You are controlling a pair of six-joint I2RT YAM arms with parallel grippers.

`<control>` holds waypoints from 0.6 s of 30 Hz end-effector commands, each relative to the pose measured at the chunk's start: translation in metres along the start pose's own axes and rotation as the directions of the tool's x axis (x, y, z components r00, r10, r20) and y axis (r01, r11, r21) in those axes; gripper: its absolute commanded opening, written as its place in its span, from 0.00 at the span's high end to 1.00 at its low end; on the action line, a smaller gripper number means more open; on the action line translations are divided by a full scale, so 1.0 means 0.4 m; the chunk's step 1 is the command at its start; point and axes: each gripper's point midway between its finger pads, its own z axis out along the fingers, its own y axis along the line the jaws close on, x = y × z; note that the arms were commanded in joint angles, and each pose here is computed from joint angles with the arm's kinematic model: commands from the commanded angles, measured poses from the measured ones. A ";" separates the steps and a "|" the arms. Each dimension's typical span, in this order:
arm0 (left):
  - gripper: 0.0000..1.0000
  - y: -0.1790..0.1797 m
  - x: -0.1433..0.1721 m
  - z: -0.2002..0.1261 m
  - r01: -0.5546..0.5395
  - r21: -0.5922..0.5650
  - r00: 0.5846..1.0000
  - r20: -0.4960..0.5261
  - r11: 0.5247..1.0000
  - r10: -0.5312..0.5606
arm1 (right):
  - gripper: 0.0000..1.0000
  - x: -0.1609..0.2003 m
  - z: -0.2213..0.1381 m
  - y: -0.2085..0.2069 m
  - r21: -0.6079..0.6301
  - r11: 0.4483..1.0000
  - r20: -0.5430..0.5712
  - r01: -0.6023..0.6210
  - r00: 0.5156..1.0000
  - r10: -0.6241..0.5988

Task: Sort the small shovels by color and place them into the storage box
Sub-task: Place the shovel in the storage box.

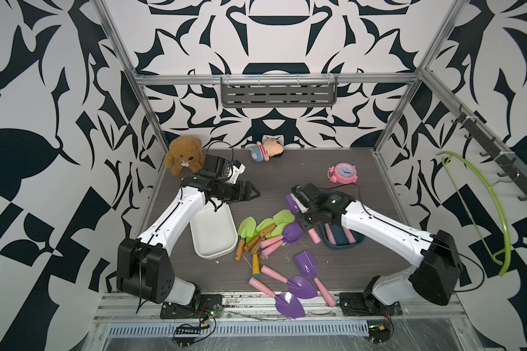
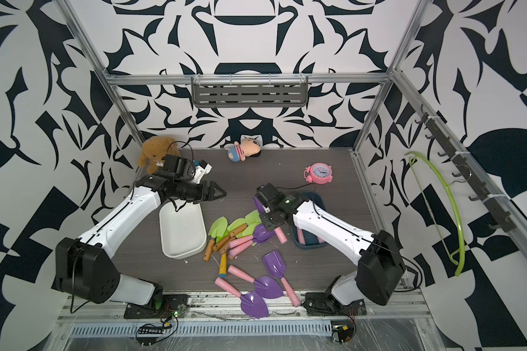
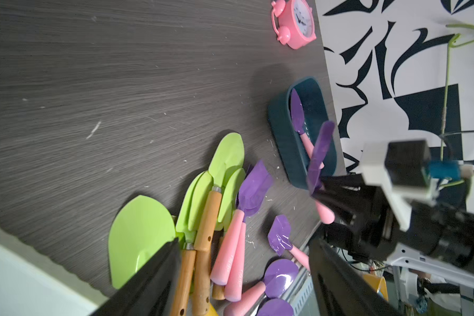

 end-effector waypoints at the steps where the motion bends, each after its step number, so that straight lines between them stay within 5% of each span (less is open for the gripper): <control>1: 0.19 0.001 0.007 -0.015 -0.066 0.013 0.998 0.018 0.998 0.065 | 0.95 0.038 -0.032 -0.128 0.129 0.983 -0.065 -0.128 0.988 0.137; 8: 0.19 0.013 0.010 -0.015 -0.071 0.018 0.997 0.022 0.997 0.070 | 0.94 0.074 0.029 -0.232 0.187 0.958 -0.146 -0.217 0.958 0.246; 18: 0.19 0.031 0.014 -0.010 -0.068 0.007 0.998 0.019 0.998 0.068 | 0.93 0.105 0.141 -0.253 0.152 0.954 -0.247 -0.260 0.924 0.292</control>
